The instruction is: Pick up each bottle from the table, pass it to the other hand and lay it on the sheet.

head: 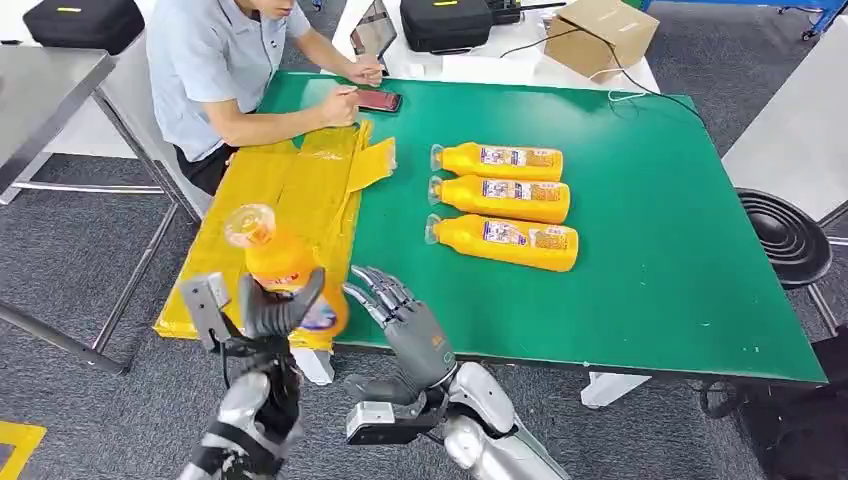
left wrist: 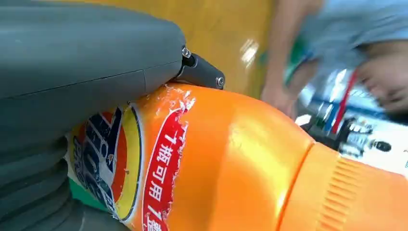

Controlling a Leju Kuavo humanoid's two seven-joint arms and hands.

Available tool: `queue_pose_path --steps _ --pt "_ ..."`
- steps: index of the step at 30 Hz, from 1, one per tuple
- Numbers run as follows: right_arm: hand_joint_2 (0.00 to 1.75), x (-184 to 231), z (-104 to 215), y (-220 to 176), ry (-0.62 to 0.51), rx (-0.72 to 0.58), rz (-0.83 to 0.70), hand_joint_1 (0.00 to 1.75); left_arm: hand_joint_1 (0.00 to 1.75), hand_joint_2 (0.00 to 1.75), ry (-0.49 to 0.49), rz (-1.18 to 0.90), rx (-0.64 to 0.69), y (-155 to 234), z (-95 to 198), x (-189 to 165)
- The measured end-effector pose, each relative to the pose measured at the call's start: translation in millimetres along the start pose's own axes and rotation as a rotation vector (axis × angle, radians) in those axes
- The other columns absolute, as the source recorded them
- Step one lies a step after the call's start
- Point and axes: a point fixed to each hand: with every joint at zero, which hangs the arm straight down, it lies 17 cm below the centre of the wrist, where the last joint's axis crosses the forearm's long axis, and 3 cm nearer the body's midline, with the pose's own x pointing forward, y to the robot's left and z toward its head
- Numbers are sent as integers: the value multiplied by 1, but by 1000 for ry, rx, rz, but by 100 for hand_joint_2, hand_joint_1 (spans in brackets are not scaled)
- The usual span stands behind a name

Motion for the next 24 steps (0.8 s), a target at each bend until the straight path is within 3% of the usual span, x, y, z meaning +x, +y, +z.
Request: queue_pose_path --steps 4,9,11,15,17,20,24 --pt "0 6 1 -7 3 -30 -3 0 175 175 -61 -230 -54 16 -35 4" --pt "0 18 2 -12 -19 -54 -42 0 175 175 -136 -791 -179 15 -85 4" --pt "0 23 1 -13 -29 -52 -66 0 175 175 -133 -893 -204 19 -99 1" --pt "0 33 2 -6 -57 -11 -125 0 175 175 -78 -1166 -301 30 -113 -26" --pt "0 39 3 -3 -70 4 -154 0 175 175 -4 -1277 -356 45 -116 -46" --pt "0 46 5 2 -79 25 -202 0 175 175 146 -1361 -439 68 -110 -77" --pt "0 57 6 11 -99 46 -255 0 175 175 247 -1405 -495 85 -109 -92"
